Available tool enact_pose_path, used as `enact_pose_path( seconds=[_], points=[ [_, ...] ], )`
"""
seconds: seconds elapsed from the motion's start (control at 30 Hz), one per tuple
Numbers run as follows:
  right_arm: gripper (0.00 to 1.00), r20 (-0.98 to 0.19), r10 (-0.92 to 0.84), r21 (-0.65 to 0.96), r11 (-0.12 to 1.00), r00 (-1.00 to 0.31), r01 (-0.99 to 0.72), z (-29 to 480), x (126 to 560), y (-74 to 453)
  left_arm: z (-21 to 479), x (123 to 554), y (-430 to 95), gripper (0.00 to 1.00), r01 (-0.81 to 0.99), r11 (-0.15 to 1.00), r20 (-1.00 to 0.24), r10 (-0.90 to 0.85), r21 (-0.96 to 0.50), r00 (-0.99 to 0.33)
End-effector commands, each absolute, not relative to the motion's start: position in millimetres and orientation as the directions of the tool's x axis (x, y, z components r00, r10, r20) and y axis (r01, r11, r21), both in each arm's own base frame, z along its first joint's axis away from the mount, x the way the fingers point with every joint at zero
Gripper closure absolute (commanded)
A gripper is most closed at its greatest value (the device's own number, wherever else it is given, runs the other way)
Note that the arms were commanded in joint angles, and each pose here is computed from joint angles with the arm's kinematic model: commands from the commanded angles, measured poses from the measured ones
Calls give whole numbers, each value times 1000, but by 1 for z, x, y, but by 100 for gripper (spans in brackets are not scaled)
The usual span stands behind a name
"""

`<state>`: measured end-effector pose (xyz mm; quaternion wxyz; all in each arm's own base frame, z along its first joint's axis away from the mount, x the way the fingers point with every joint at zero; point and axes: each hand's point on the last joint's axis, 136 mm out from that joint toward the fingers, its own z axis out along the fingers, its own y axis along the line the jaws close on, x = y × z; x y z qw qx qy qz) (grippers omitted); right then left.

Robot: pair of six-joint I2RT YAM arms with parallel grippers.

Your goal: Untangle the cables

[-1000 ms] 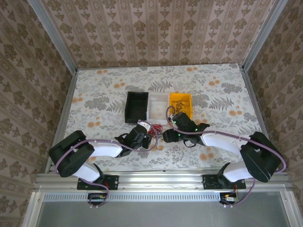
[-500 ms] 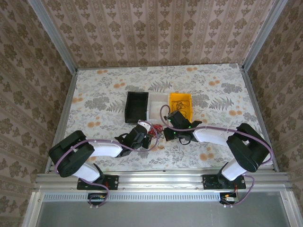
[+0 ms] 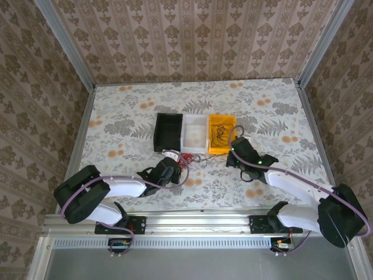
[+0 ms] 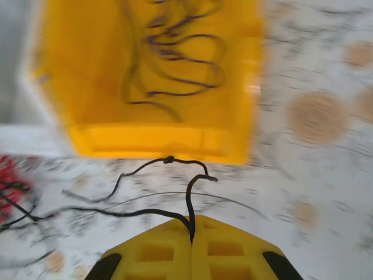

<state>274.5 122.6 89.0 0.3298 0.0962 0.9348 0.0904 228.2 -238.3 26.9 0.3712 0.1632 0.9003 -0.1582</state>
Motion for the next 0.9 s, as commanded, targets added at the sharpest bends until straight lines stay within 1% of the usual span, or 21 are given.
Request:
enact_pose_path(
  seconds=[0.0,0.2,0.3,0.4,0.5,0.6,0.87],
  points=[
    [100,-568,399,208,916,-720,343,78,259,76,-4,217,-197,100,321,944,-640,201,-75,-742],
    [100,-559,516,206,845,-649,494,79,250,40,-8,218,-172,100,208,978,-627,147,-24,-765],
    [100,-564,525,203,836,-637,510,82,250,31,-9,217,-167,100,188,982,-622,137,-17,-771],
    [100,-602,519,186,830,-607,525,93,250,19,-10,217,-170,100,201,979,-616,147,-18,-774],
    [100,-624,537,157,798,-568,582,105,243,-6,-13,217,-153,100,120,993,-616,105,17,-781],
    [100,-613,589,186,755,-526,629,112,239,-28,-15,217,-145,100,77,997,-616,73,20,-784],
    [100,-554,706,259,650,-441,714,117,234,-71,-19,217,-144,100,78,997,-617,64,3,-784]
  ],
)
